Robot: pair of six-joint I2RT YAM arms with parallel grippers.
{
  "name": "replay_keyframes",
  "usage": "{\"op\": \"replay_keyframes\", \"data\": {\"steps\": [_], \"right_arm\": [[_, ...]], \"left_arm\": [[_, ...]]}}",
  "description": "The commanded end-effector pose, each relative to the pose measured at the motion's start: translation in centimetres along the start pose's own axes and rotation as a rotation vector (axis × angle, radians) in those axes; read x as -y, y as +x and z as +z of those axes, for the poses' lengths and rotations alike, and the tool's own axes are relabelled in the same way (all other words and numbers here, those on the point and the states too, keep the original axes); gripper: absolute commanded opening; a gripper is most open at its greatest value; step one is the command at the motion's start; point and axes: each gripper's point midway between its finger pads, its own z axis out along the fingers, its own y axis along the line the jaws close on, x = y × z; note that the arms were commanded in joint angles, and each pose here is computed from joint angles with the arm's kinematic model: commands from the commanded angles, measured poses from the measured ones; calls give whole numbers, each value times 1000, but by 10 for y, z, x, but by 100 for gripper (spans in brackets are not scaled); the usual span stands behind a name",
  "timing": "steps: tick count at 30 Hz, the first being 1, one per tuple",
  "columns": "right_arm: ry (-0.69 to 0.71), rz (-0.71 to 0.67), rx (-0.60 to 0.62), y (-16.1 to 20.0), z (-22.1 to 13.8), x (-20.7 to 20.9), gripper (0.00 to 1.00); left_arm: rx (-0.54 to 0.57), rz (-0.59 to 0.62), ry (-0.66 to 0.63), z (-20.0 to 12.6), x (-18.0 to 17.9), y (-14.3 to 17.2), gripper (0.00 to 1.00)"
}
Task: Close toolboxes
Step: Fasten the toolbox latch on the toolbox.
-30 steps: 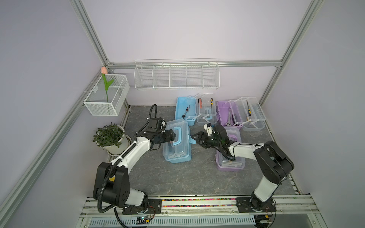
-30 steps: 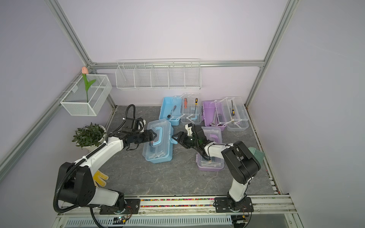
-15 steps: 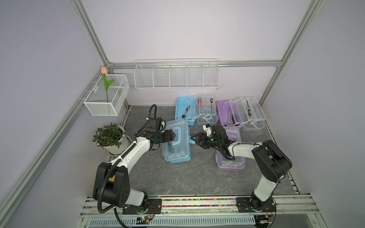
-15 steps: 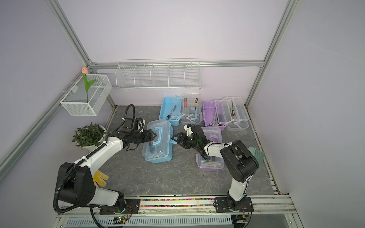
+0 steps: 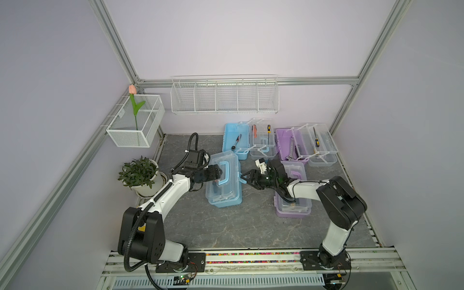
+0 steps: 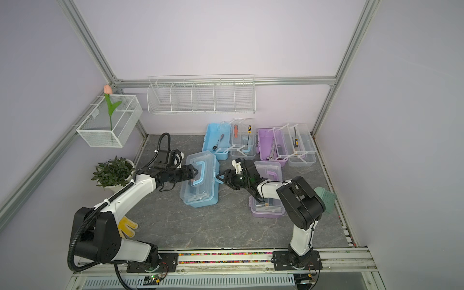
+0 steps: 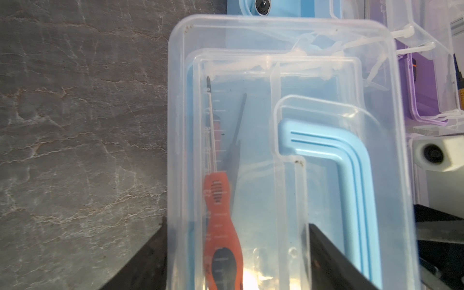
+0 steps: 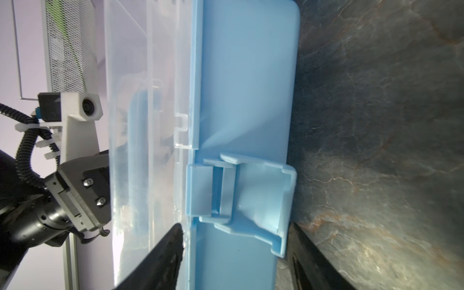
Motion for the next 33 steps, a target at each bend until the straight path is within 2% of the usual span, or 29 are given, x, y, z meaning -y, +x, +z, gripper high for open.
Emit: {"op": "replay_keyframes", "data": {"steps": [1, 12, 24, 33], "right_arm": [[-120, -143, -12, 4, -18, -60, 65], [-114, -134, -46, 7, -8, -56, 65], [-106, -114, -60, 5, 7, -44, 76], [-138, -132, -42, -1, 7, -56, 75]], "left_arm": [[-153, -4, -100, 11, -25, 46, 48], [-150, 5, -94, 11, -22, 44, 48], [-151, 12, -87, 11, -18, 45, 48], [-148, 23, -83, 11, -15, 45, 48]]}}
